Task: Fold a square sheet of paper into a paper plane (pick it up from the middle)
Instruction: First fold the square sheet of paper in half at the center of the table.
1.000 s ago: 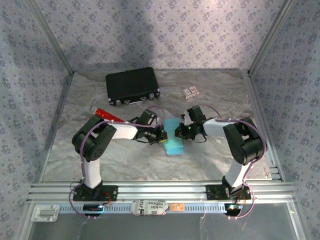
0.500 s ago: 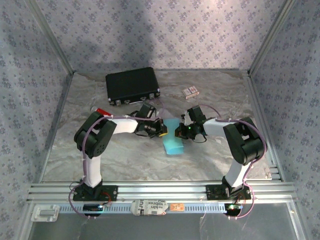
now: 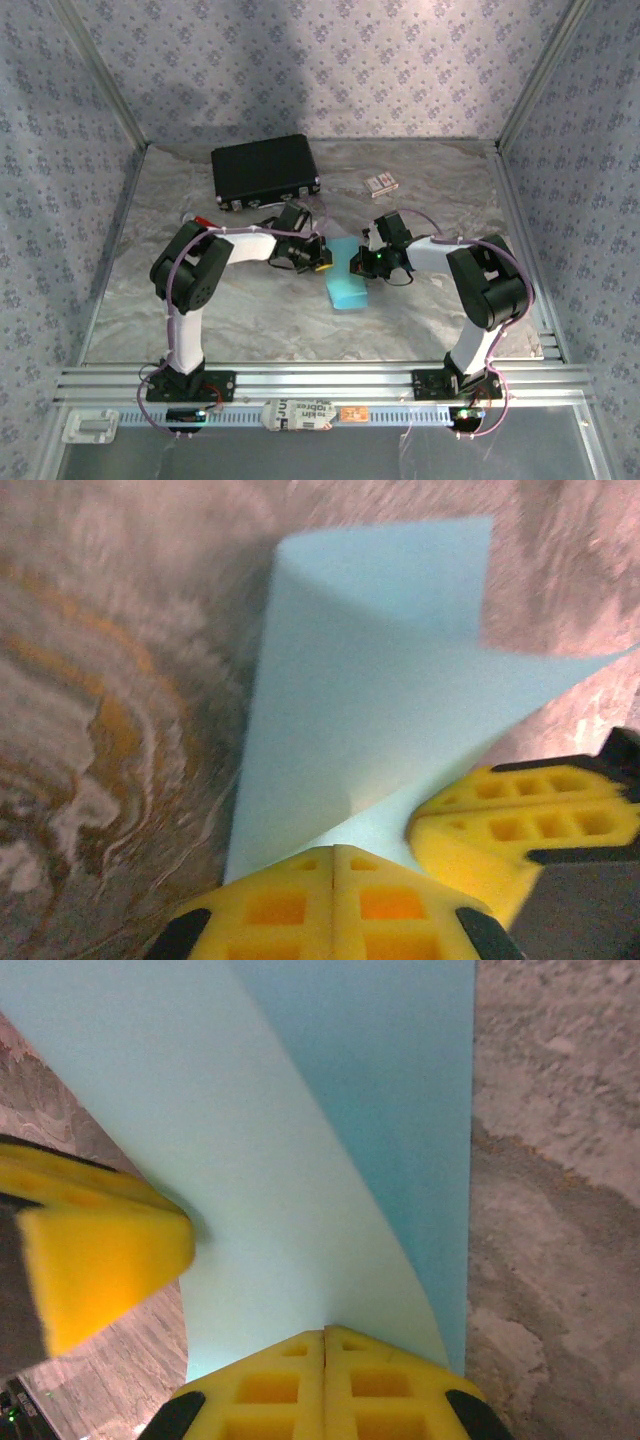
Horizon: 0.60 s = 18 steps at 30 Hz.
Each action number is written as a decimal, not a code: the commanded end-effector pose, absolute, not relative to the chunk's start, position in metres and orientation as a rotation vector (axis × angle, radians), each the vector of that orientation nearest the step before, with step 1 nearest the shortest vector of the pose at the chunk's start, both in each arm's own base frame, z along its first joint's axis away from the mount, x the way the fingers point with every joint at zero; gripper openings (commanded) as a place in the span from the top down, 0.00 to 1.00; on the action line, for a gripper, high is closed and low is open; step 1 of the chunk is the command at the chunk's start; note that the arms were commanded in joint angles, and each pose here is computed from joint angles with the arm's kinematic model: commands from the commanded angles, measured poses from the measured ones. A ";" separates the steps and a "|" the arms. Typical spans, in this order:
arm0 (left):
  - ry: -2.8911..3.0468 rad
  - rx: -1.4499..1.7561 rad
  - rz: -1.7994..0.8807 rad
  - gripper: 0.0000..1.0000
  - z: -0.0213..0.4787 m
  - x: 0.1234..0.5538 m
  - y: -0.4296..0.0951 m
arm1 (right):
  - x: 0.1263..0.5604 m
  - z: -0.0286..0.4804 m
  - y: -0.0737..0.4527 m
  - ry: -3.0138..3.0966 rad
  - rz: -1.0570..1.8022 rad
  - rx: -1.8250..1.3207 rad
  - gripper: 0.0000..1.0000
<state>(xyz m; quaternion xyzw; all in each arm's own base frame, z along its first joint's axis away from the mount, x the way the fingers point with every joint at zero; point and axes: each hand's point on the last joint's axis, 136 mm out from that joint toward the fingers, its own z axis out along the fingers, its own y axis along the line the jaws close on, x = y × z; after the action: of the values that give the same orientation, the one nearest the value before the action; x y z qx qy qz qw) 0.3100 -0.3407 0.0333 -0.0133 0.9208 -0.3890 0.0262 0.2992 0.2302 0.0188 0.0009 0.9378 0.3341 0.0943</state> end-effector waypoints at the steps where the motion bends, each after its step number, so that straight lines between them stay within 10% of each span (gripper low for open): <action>1: 2.824 0.010 -1.212 0.97 0.044 0.322 -0.346 | 0.276 -0.010 0.205 2.926 0.815 0.071 1.00; 18: 2.918 -0.067 -1.112 0.98 -0.001 0.328 -0.327 | 0.272 -0.012 0.203 2.929 0.812 0.082 1.00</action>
<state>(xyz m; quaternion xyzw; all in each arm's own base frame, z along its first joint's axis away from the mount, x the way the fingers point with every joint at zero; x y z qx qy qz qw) 0.3319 -0.3401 0.0220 -0.0090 0.9244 -0.3806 0.0230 0.2992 0.2291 0.0187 0.0018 0.9385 0.3315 0.0963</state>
